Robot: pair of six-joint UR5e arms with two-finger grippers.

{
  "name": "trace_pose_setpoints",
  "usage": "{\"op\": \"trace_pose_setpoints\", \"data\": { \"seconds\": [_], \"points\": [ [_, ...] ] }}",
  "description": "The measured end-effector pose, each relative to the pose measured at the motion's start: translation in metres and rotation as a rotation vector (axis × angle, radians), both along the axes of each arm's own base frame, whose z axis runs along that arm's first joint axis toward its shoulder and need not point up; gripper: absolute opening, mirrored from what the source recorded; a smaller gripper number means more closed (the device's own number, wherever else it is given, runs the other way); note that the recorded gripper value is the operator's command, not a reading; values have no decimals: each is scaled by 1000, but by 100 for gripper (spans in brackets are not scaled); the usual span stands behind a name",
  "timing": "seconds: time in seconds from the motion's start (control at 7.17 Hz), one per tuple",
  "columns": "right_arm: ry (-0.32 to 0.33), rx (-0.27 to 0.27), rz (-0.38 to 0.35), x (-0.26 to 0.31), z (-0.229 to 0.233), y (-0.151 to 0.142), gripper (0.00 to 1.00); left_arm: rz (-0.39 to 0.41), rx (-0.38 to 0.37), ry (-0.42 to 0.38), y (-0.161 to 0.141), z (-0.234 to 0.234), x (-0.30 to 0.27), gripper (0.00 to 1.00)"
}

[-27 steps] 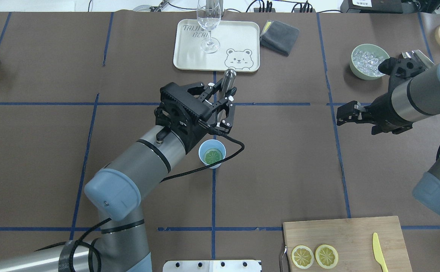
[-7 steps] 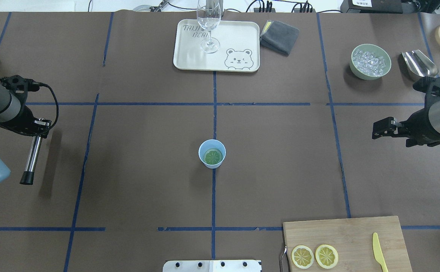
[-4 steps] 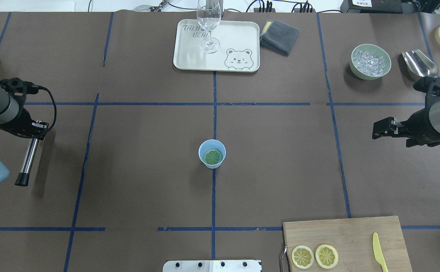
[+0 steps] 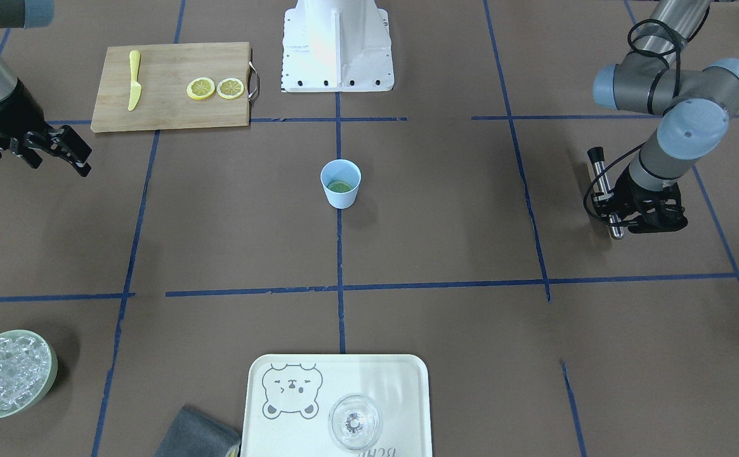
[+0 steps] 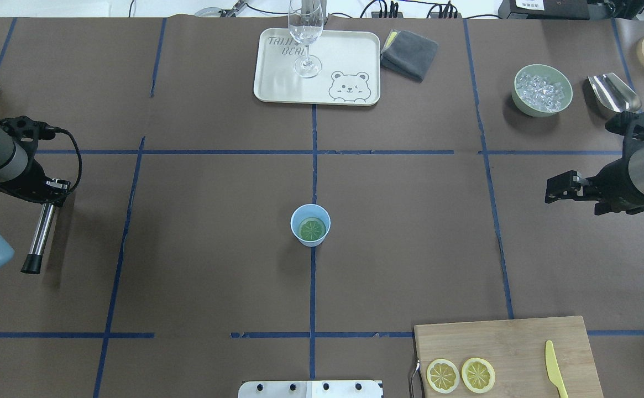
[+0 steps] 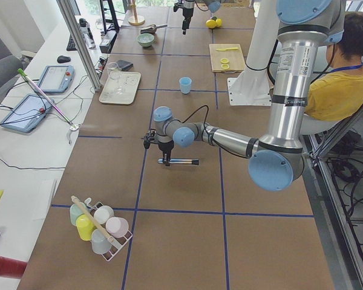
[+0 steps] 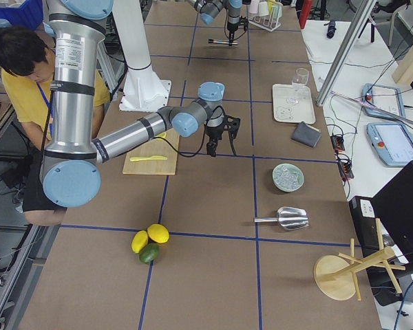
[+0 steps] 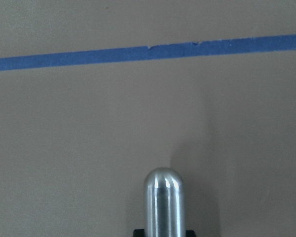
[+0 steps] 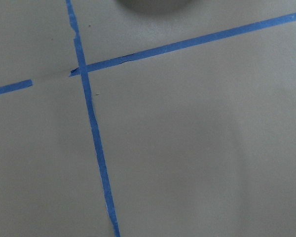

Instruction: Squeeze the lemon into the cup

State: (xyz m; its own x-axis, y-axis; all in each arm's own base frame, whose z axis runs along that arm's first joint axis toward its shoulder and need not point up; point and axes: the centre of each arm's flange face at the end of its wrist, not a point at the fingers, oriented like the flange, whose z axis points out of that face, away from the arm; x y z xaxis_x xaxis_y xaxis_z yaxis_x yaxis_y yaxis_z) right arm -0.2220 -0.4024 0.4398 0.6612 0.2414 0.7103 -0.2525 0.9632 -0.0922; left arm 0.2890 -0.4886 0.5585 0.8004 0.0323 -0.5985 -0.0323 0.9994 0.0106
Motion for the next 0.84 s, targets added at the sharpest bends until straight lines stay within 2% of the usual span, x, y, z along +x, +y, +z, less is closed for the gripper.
{"op": "trace_pose_setpoints", "data": {
  "seconds": [0.14,0.42,0.84],
  "points": [
    [0,0,0,0,0,0,100,1,-1,-1,0,1,0,9],
    [0,0,1,0,0,-1,100,7,2,-2,0,2,1,100],
    [1,-1,4,1,1,-2,100,1,9,5,-3,-2,-4,100]
  ]
}}
